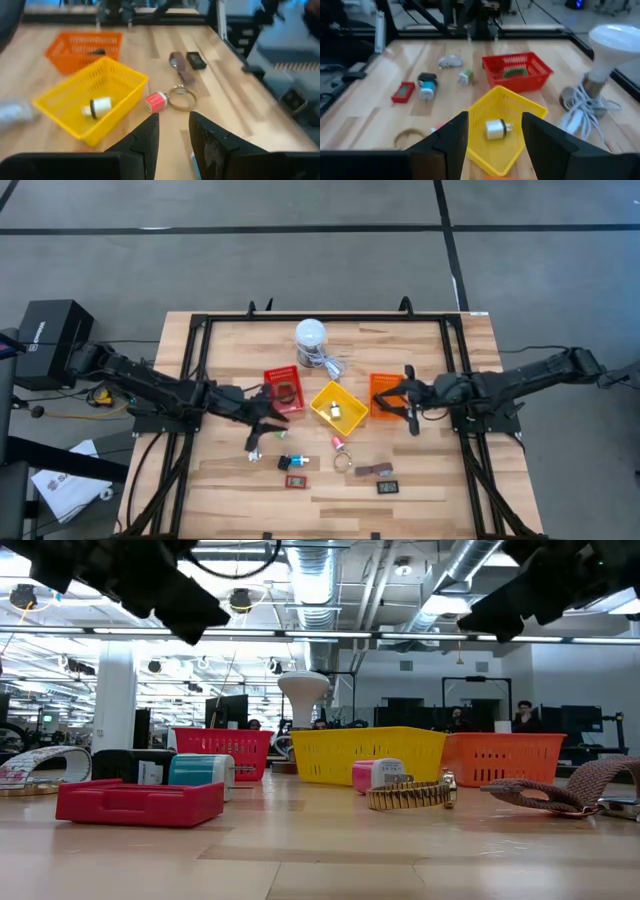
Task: Pick & Place Office items
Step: Put the black watch into the red basket
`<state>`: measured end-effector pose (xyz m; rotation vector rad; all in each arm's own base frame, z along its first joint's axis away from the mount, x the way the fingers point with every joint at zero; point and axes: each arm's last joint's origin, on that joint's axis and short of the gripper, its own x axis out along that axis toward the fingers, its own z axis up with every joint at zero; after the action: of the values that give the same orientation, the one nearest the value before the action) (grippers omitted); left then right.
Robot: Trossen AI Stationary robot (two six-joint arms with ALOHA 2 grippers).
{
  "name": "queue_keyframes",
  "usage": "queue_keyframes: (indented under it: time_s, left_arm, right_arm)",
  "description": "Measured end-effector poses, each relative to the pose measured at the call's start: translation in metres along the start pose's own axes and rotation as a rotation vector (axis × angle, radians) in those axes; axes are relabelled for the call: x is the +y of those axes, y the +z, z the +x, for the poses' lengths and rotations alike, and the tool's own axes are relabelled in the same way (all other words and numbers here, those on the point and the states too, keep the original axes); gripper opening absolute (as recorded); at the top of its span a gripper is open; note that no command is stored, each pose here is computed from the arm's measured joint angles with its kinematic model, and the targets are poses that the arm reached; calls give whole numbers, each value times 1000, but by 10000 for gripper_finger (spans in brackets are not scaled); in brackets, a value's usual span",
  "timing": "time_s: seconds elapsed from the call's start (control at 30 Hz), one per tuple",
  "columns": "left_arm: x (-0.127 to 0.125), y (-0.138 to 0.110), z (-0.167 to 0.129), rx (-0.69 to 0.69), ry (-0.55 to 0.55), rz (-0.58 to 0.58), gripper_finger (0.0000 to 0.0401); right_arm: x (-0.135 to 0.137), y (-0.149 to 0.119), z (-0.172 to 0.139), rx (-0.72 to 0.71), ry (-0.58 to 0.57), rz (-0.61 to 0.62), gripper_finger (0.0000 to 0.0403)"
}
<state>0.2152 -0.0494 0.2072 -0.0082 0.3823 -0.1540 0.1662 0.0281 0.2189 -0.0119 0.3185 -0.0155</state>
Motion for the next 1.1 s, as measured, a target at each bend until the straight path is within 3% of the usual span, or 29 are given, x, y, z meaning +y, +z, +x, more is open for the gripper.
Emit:
queue_keyframes:
  time_s: [0.2, 0.53, 0.8, 0.97, 1.1]
  left_arm:
    - [-1, 12, -1, 18, 35, 139, 102]
    - [0, 7, -1, 84, 113, 149, 143]
    - [5, -25, -10, 394, 235, -210, 168]
    - [6, -33, -13, 445, 279, -325, 158]
    - [8, -51, -15, 486, 325, -315, 150]
  right_arm:
    - [-1, -2, -2, -8, 0, 74, 177]
    - [0, -6, 4, 20, -2, 113, 175]
    - [1, -7, 6, 29, -3, 115, 175]
    - [1, -10, 10, 57, -6, 109, 175]
    - [1, -13, 14, 86, -14, 82, 175]
